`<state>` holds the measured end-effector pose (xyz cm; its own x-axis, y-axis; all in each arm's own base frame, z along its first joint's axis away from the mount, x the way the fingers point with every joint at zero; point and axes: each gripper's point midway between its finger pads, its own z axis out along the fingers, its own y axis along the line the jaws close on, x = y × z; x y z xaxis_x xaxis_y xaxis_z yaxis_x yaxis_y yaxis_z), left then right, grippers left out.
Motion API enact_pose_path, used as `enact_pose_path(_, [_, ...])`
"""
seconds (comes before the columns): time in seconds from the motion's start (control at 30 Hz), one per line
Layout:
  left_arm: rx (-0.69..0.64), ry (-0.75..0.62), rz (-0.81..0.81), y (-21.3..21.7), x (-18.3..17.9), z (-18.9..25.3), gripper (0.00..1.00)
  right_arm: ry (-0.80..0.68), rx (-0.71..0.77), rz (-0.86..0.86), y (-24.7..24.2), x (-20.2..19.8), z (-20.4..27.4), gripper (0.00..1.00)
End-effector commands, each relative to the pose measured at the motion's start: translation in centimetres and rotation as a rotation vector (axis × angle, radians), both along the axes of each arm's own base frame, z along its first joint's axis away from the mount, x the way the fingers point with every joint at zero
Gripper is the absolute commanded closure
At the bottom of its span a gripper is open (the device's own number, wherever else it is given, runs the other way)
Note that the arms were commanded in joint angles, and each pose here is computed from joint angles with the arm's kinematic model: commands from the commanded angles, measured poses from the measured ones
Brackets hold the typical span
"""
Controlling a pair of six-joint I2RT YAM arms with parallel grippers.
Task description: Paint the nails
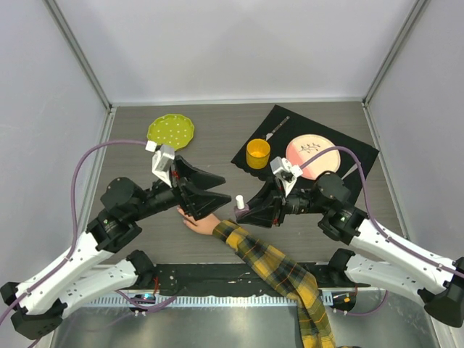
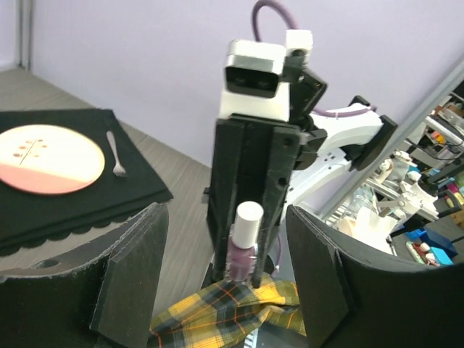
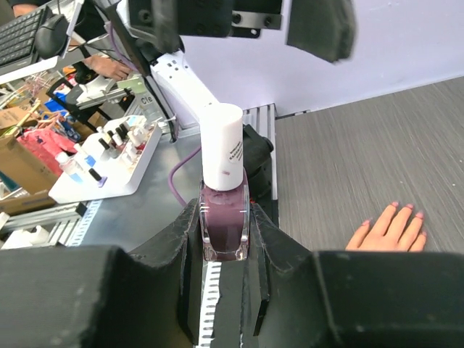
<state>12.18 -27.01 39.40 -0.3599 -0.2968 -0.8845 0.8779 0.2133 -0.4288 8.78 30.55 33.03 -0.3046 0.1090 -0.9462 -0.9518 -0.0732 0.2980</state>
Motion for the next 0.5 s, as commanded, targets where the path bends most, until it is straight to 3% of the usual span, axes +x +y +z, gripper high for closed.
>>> enact_pose_path(0.0, [-0.049, -0.042, -0.072, -0.5, -1.1, 1.5, 0.30, -0.031, 0.031, -0.025, 0.3, 0.8, 1.4, 0.99])
enact_pose_path(0.27, [-0.020, 0.007, -0.184, -2.5, -1.6, 0.7, 0.33, -0.034, 0.063, 0.010, 0.8, 0.6, 2.2, 0.99])
enact_pose_path(0.47, [0.003, 0.014, -0.228, -2.9, -2.0, 0.3, 0.42, -0.039, 0.067, -0.023, 0.6, 1.1, 2.1, 0.99])
